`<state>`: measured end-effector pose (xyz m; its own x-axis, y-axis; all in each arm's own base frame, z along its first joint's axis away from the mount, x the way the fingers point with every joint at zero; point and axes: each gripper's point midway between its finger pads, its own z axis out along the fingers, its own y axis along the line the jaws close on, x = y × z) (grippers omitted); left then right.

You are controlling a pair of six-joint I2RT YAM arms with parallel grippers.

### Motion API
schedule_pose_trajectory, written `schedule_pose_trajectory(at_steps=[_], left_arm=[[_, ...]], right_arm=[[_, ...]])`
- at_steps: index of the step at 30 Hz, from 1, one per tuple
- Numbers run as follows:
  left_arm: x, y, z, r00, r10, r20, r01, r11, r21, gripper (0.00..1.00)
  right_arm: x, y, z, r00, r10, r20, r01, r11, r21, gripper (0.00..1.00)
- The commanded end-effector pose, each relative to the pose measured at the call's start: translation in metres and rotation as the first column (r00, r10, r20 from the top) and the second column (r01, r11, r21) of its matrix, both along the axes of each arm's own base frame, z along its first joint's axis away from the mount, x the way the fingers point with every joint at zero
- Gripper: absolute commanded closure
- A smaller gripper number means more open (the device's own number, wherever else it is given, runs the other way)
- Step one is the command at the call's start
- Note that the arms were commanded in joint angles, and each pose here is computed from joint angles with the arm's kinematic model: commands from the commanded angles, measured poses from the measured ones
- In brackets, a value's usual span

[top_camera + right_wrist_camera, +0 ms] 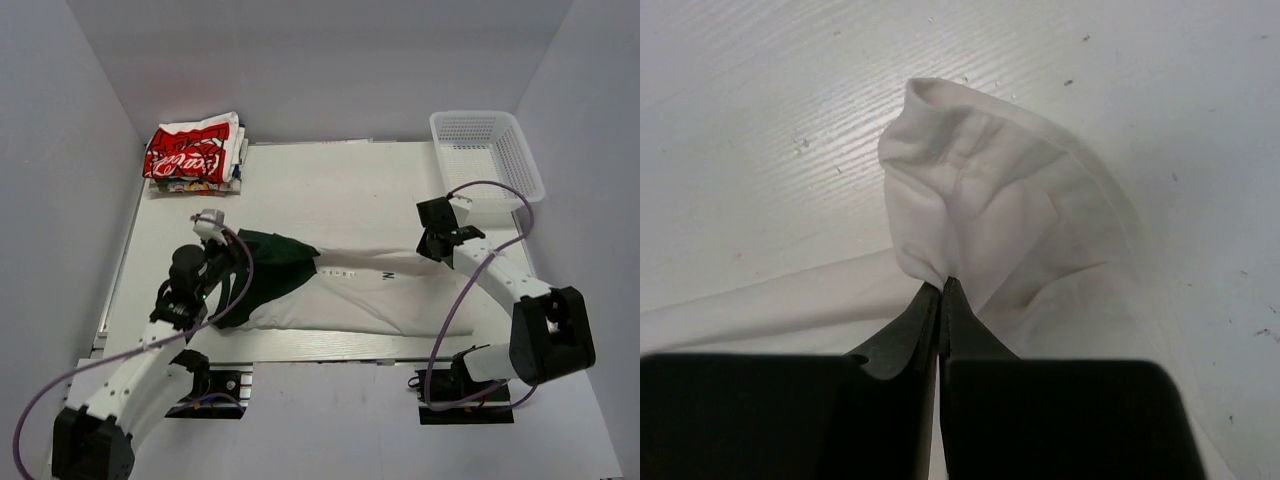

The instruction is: Fold and stack the t-shirts

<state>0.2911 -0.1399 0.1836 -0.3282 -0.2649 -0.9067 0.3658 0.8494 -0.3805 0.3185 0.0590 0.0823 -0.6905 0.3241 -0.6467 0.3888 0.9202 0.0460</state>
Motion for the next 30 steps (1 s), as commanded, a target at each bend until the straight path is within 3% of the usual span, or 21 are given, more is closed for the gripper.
schedule_pose_trajectory(at_steps=[1, 5, 9, 12, 13, 14, 15, 17, 19, 25, 27, 29, 30], left_arm=[[-0.032, 0.003, -0.023, 0.993, 0.015, -0.119, -0.028, 0.994, -0.103, 1.0], [-0.066, -0.005, -0.046, 0.966, -0.043, -0.256, -0.013, 0.976, -0.215, 1.0], [-0.092, 0.004, -0.075, 0.904, -0.009, -0.427, -0.089, 0.974, -0.209, 1.0], [-0.11, 0.004, -0.078, 0.873, -0.016, -0.487, -0.123, 0.96, -0.251, 0.99], [-0.118, -0.002, -0.071, 0.866, -0.062, -0.496, -0.094, 0.954, -0.283, 0.64], [-0.123, -0.003, -0.065, 0.863, -0.075, -0.5, -0.094, 0.948, -0.304, 0.56], [-0.125, -0.004, -0.047, 0.875, -0.09, -0.476, -0.076, 0.945, -0.319, 0.54], [-0.137, 0.0, -0.031, 0.862, -0.086, -0.499, -0.085, 0.947, -0.309, 0.25], [-0.146, 0.007, -0.034, 0.839, -0.057, -0.541, -0.112, 0.955, -0.274, 0.0], [-0.125, 0.001, -0.027, 0.874, -0.078, -0.479, -0.066, 0.959, -0.276, 0.0], [-0.099, -0.009, -0.019, 0.918, -0.101, -0.385, -0.022, 0.953, -0.302, 0.0], [-0.076, -0.016, -0.011, 0.951, -0.111, -0.289, 0.012, 0.946, -0.324, 0.0], [-0.065, -0.02, -0.024, 0.94, -0.108, -0.324, 0.001, 0.95, -0.313, 0.0]], right_arm=[[-0.011, -0.003, 0.009, 0.999, 0.004, 0.041, -0.004, 1.0, 0.011, 1.0], [-0.032, -0.006, 0.01, 0.998, -0.005, 0.062, 0.002, 0.999, 0.05, 1.0], [-0.062, -0.01, -0.009, 0.998, -0.057, 0.04, 0.053, 0.993, 0.101, 0.96], [-0.091, -0.014, -0.035, 0.993, -0.113, -0.019, 0.115, 0.982, 0.149, 0.78], [-0.098, -0.016, -0.035, 0.991, -0.134, -0.016, 0.135, 0.977, 0.163, 0.75], [-0.109, -0.02, -0.042, 0.987, -0.158, -0.038, 0.162, 0.974, 0.159, 0.68], [-0.118, -0.023, -0.043, 0.98, -0.196, -0.039, 0.2, 0.964, 0.176, 0.53], [-0.12, -0.026, -0.031, 0.975, -0.22, 0.032, 0.208, 0.953, 0.222, 0.39], [-0.119, -0.03, -0.018, 0.973, -0.209, 0.097, 0.184, 0.957, 0.224, 0.1], [-0.088, -0.023, 0.045, 0.954, -0.062, 0.293, 0.008, 0.983, 0.182, 0.1], [-0.077, -0.016, 0.055, 0.954, 0.02, 0.298, -0.063, 0.989, 0.136, 0.1], [-0.064, -0.018, 0.045, 0.972, 0.077, 0.223, -0.088, 0.995, 0.04, 0.1], [-0.063, -0.02, 0.03, 0.986, 0.099, 0.133, -0.099, 0.995, -0.011, 0.1]])
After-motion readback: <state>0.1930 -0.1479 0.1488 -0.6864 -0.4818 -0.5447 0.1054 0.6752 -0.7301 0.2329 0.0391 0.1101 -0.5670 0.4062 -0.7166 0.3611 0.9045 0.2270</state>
